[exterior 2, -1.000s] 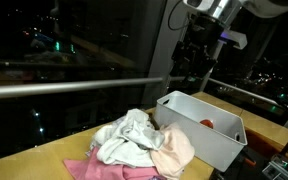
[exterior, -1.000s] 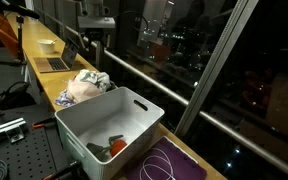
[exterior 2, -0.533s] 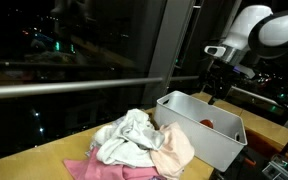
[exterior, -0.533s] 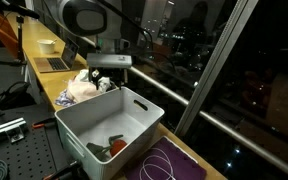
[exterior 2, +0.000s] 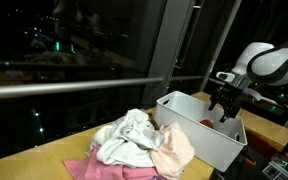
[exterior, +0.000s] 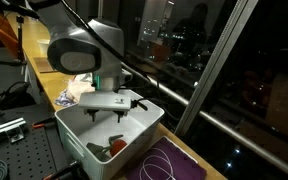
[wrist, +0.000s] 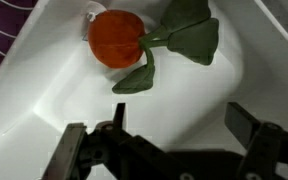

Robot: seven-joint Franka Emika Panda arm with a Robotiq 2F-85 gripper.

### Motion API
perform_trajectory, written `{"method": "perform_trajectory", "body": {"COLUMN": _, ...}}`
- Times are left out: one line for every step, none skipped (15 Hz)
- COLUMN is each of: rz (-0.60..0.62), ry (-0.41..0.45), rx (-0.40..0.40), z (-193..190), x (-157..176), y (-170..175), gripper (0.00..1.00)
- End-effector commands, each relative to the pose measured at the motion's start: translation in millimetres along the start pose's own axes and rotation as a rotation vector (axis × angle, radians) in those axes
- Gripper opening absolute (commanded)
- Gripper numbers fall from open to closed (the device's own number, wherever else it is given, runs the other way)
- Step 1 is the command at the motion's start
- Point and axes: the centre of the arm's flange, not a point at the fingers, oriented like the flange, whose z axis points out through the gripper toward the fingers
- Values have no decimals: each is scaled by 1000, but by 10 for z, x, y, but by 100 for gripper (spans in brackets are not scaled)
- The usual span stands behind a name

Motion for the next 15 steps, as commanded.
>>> {"method": "perform_trajectory", "body": {"rz": -30, "ry": 11, "rx": -24, "z": 230, "x": -66, "y": 98, "gripper": 100}}
{"method": "perform_trajectory", "body": {"rz": -46, "ry": 6, "rx": -32, "z": 277, "x": -57, "y": 114, "gripper": 100}}
{"method": "perform_trajectory", "body": {"rz": -61, "ry": -1, "rx": -43, "z": 335, "x": -50, "y": 134, "gripper": 100}}
{"method": "perform_trajectory", "body": {"rz": -78, "ry": -6, "rx": -48, "z": 392, "x": -47, "y": 148, "gripper": 100}}
{"method": "perform_trajectory", "body": {"rz": -93, "ry": -10, "rx": -51, "z": 455, "x": -50, "y": 155, "gripper": 100}}
{"method": "perform_trajectory", "body": {"rz": -106, "ry": -16, "rx": -56, "z": 517, "x": -55, "y": 159, "gripper": 100}}
{"method": "perform_trajectory", "body": {"rz": -123, "ry": -26, "rx": -57, "z": 590, "x": -64, "y": 152, "gripper": 100}}
{"method": "perform_trajectory", "body": {"rz": -144, "ry": -40, "rx": -60, "z": 658, "x": -70, "y": 147, "gripper": 100}}
{"method": "perform_trajectory", "body": {"rz": -174, "ry": -57, "rx": -65, "z": 716, "x": -80, "y": 133, "gripper": 100}}
{"method": "perform_trajectory", "body": {"rz": -202, "ry": -70, "rx": -69, "z": 766, "x": -89, "y": 130, "gripper": 100}}
{"method": "perform_trajectory", "body": {"rz": -226, "ry": -81, "rx": -75, "z": 799, "x": -101, "y": 146, "gripper": 100}}
{"method": "perform_trajectory", "body": {"rz": -243, "ry": -90, "rx": -80, "z": 833, "x": -110, "y": 173, "gripper": 100}}
{"method": "perform_trajectory", "body": {"rz": -258, "ry": -100, "rx": -84, "z": 852, "x": -132, "y": 211, "gripper": 100}}
{"method": "perform_trajectory", "body": {"rz": -272, "ry": -109, "rx": -89, "z": 867, "x": -153, "y": 253, "gripper": 100}}
{"method": "perform_trajectory", "body": {"rz": -282, "ry": -117, "rx": -96, "z": 881, "x": -170, "y": 297, "gripper": 100}}
